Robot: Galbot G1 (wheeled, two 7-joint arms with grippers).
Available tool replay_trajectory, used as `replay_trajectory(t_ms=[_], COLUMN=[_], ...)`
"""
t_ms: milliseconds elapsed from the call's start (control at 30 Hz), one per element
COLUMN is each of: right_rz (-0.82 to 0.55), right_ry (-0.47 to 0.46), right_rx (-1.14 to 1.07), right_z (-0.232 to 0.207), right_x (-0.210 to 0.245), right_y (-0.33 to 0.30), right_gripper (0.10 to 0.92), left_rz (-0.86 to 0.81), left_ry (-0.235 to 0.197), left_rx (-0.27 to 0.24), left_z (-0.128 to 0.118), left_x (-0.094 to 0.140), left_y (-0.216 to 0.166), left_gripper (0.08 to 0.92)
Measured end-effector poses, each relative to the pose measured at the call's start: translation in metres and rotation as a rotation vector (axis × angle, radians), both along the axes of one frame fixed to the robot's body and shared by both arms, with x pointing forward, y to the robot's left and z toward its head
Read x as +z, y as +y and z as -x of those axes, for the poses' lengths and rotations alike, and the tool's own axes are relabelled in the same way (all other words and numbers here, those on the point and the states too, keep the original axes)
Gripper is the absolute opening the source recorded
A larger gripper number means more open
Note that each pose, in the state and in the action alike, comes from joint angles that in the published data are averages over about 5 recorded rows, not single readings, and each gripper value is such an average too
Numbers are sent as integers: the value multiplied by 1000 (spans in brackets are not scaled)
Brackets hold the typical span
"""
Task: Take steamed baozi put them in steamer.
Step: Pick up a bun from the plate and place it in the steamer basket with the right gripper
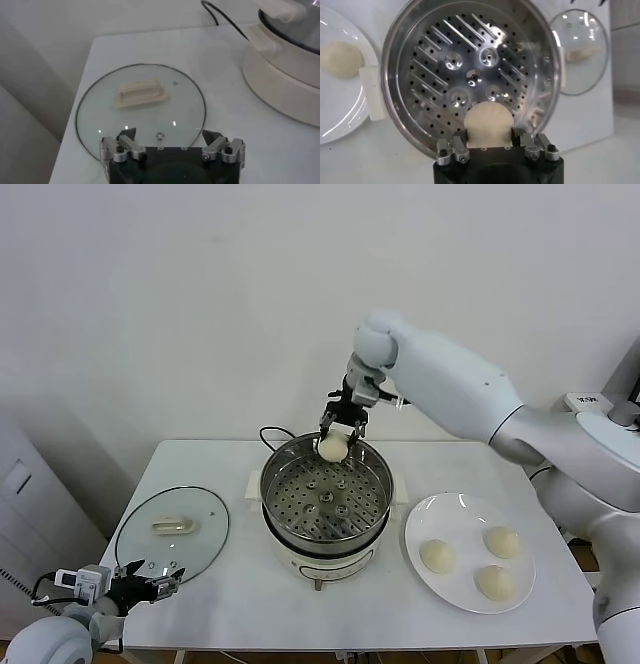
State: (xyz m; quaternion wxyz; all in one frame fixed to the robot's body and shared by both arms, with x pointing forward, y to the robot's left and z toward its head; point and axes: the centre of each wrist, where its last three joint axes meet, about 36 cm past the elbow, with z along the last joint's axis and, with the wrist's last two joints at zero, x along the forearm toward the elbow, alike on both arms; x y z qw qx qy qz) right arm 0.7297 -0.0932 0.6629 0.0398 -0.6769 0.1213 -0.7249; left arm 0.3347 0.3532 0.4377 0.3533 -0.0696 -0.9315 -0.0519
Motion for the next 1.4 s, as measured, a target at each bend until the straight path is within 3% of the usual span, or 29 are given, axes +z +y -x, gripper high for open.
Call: replay_trajectory(t_ms=[733, 1100, 1400], right_rz=[50, 28, -7], right_ry=[-32, -53, -19], right_rx=[-30, -31, -31], right_z=[0, -1, -4], right_x=[-58, -48, 4], right_y=[17, 9, -23], right_gripper=[549, 800, 822], left_rz=[8, 12, 15], left_ry=[-2, -3, -5], left_rx=[1, 2, 0], left_z=[0, 1, 1], left_x=[-1, -2, -1], left_y=[-1, -3, -4], left_gripper=[823, 823, 823])
